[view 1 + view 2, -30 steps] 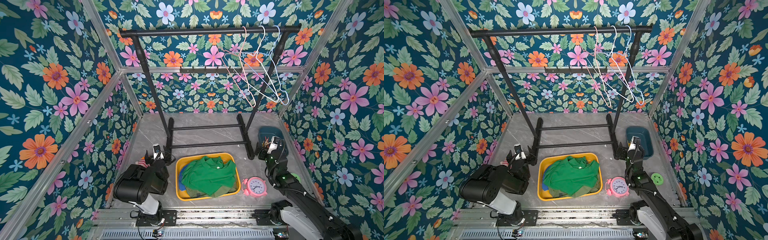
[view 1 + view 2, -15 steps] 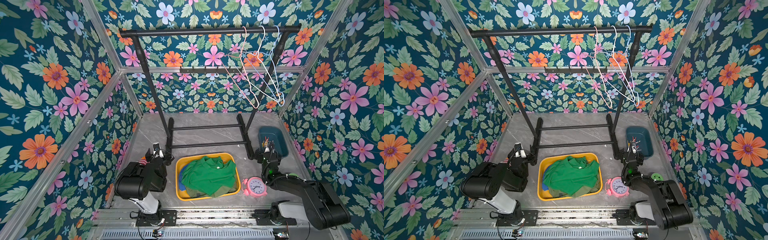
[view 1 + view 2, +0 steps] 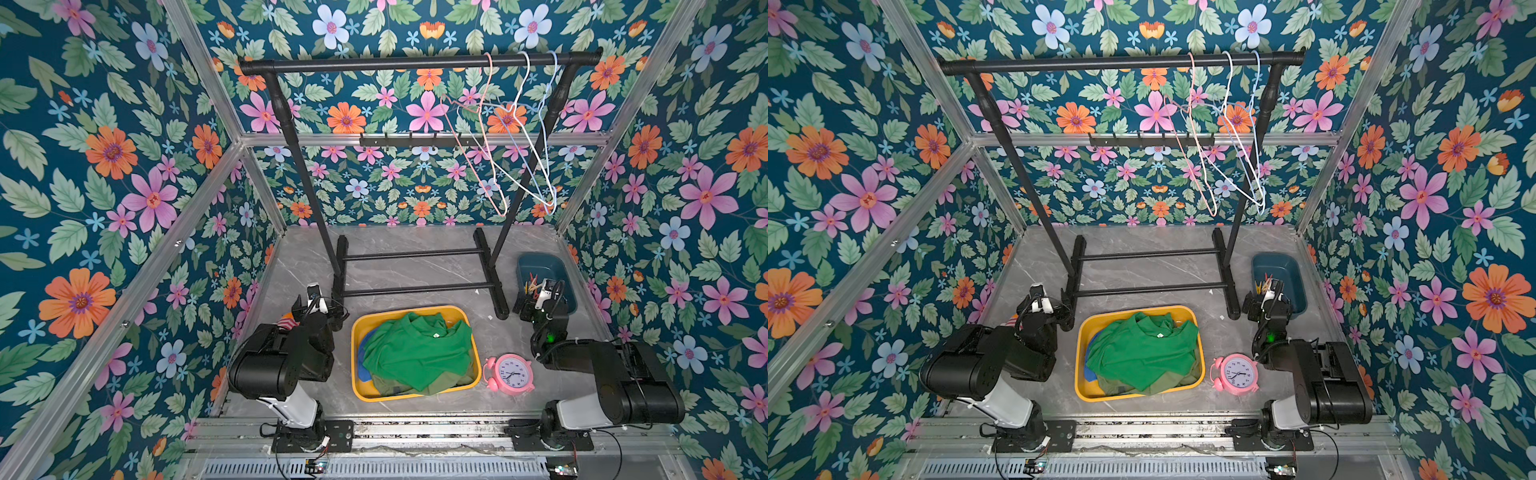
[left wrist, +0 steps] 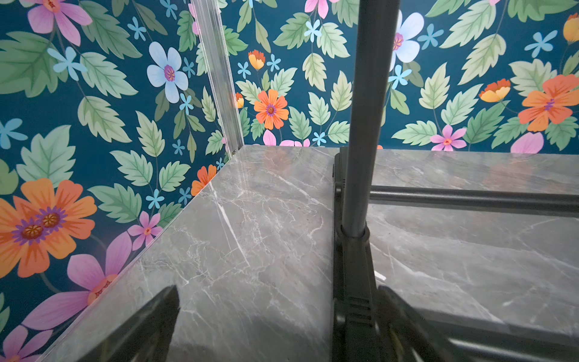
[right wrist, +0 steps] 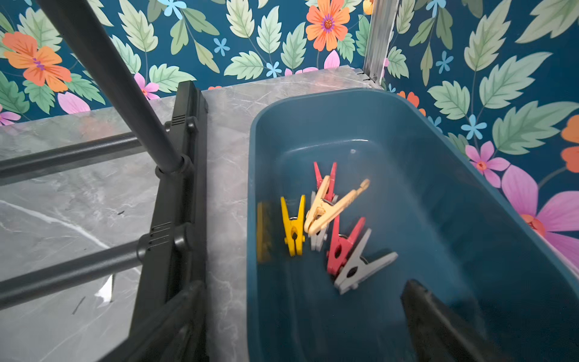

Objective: Remove the clothespins securing tank tops to the hanger
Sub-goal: Reset both arms

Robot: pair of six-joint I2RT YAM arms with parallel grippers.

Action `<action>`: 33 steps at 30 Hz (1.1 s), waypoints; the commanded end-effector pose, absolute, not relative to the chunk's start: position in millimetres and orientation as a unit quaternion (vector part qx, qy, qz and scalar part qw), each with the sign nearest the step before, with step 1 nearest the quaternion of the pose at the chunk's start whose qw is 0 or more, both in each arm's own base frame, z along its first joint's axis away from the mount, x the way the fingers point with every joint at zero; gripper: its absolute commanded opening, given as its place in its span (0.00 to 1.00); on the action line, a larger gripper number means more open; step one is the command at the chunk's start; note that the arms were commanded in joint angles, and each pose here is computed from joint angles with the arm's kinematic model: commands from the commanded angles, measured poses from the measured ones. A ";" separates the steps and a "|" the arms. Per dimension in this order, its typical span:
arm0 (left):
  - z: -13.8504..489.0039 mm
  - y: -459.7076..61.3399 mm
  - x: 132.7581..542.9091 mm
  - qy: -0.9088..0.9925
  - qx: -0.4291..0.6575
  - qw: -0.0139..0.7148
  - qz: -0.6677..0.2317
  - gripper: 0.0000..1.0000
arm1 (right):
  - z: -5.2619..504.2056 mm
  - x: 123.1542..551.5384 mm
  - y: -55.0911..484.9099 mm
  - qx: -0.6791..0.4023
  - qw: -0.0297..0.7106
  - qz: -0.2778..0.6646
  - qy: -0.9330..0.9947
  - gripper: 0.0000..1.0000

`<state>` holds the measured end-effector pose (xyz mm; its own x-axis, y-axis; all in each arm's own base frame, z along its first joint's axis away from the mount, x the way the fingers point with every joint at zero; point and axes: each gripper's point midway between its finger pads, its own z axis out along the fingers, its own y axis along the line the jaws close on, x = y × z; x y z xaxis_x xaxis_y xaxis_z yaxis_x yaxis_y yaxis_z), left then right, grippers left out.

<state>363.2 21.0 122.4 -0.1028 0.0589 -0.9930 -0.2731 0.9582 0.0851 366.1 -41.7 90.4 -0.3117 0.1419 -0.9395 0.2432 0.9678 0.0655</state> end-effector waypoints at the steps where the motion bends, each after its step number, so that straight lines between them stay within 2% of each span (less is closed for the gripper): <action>1: 122.3 22.2 367.6 0.735 -0.079 0.663 0.120 1.00 | 100.4 370.4 -37.5 0.117 0.593 -0.028 0.796 0.99; 33: 113.6 25.1 381.1 0.757 -0.076 0.642 0.101 1.00 | 100.2 370.3 -38.1 0.117 0.593 -0.030 0.796 0.99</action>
